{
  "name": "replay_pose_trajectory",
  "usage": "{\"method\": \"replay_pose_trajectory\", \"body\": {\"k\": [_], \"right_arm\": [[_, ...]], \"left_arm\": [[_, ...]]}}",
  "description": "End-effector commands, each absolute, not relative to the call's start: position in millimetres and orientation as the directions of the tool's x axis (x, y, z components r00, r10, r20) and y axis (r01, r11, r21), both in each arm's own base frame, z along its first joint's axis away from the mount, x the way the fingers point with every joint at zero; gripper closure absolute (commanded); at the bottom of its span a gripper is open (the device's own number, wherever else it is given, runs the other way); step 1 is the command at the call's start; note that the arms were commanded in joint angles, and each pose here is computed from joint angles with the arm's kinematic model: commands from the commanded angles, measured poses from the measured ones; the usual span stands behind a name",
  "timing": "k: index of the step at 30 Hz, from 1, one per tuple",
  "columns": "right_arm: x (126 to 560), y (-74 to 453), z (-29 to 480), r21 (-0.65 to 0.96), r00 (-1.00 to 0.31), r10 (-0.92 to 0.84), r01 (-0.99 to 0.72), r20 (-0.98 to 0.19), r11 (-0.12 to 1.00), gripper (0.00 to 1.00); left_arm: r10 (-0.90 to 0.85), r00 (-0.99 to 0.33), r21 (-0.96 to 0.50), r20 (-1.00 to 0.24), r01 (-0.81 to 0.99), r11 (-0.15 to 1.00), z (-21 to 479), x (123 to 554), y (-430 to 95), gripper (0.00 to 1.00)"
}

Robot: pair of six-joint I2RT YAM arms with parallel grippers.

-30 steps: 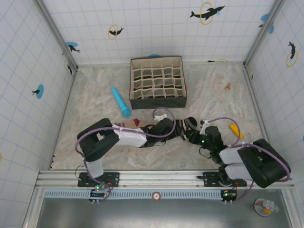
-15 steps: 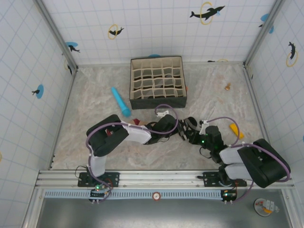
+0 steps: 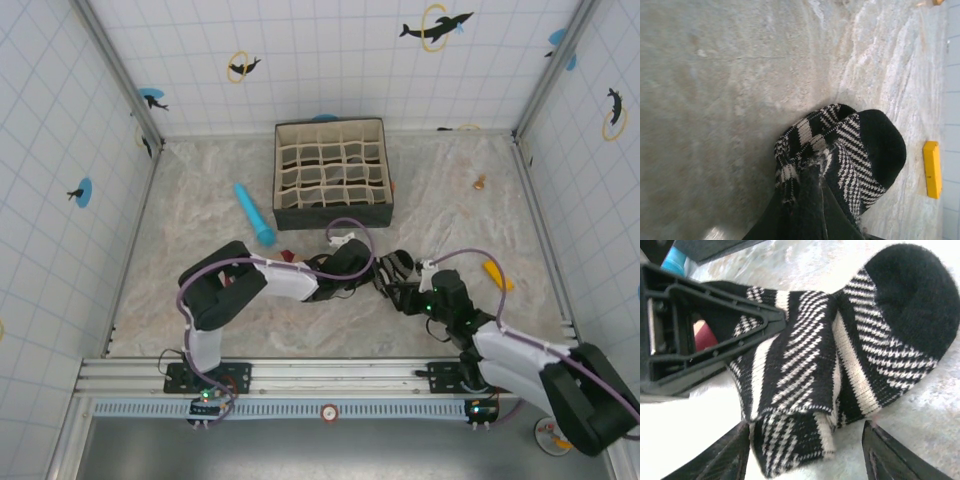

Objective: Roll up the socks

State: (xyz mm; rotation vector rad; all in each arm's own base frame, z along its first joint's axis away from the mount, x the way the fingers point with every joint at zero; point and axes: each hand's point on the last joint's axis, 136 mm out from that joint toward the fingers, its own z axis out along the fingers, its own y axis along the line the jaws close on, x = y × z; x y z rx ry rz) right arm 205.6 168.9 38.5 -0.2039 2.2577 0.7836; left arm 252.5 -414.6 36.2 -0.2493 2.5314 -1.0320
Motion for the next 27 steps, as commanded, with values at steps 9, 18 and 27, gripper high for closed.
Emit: {"method": "replay_pose_trajectory", "body": {"k": [9,18,27], "right_arm": [[185,197,86,0.021,-0.360,-0.263,-0.622,-0.895,0.783,0.21],[161,231,80,-0.280,-0.118,-0.491,-0.698,-0.863,0.659,0.20],[169,250,77,-0.417,-0.014,-0.562,-0.655,-0.827,0.630,0.20]], "left_arm": [[-0.318,-0.924,-0.570,-0.213,-0.148,0.809,23,222,-359,1.00],[-0.310,-0.935,-0.568,-0.173,-0.162,0.807,19,209,-354,1.00],[-0.301,-0.939,-0.564,-0.167,-0.160,0.810,17,201,-350,1.00]]}}
